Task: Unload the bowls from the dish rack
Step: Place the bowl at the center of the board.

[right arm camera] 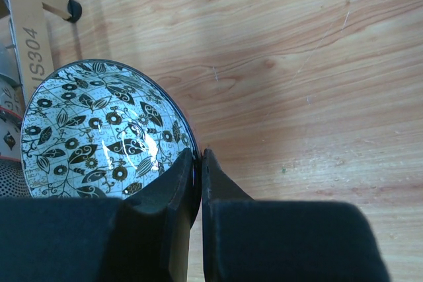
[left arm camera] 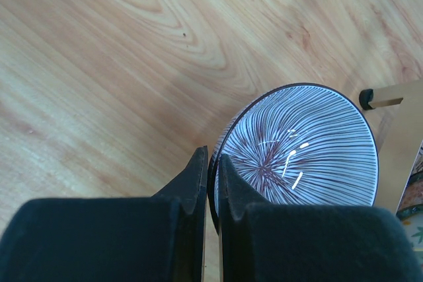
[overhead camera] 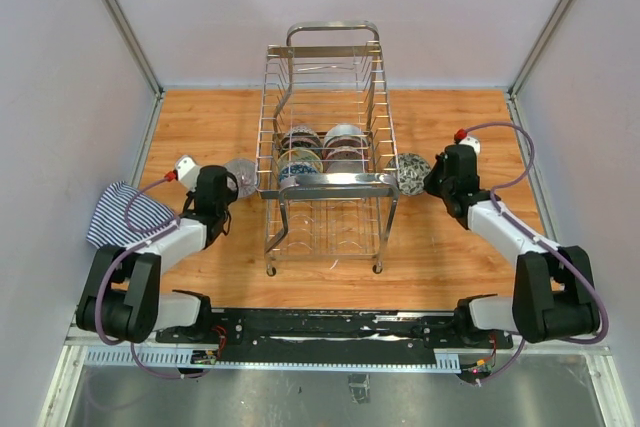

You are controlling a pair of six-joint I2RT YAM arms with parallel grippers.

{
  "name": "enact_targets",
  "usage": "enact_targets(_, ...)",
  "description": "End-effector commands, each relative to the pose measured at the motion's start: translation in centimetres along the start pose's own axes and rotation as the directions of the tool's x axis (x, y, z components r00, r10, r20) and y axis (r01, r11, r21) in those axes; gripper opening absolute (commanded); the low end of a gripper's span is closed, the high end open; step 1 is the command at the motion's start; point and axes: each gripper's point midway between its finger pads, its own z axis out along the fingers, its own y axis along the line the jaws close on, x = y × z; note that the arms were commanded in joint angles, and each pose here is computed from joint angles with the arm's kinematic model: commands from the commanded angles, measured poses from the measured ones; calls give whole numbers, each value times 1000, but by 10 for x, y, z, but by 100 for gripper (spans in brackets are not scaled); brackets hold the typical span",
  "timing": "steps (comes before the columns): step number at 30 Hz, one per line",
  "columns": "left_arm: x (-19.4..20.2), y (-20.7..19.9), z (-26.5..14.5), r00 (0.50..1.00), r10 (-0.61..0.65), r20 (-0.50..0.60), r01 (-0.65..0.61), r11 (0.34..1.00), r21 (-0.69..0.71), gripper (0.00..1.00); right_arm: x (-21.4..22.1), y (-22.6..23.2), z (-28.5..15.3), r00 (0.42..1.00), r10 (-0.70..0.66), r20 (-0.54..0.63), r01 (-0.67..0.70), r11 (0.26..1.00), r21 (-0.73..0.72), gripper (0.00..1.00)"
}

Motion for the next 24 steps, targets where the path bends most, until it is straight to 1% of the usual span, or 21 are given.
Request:
enact_targets(1,-30,-30,7,993,-92,75,87,993,76,1,-27,6,6,998,42,55,-40,999,-29,1)
enact_targets(13,-28,-38,29,993,-100,59,96,993,64,1,-37,-2,31,999,40,36,-40,999,10,1)
enact_targets(24,-30,-47,50,994,-102,48,100,993,56,0,-38,-1,54,998,54,10,-54,999,-1,1)
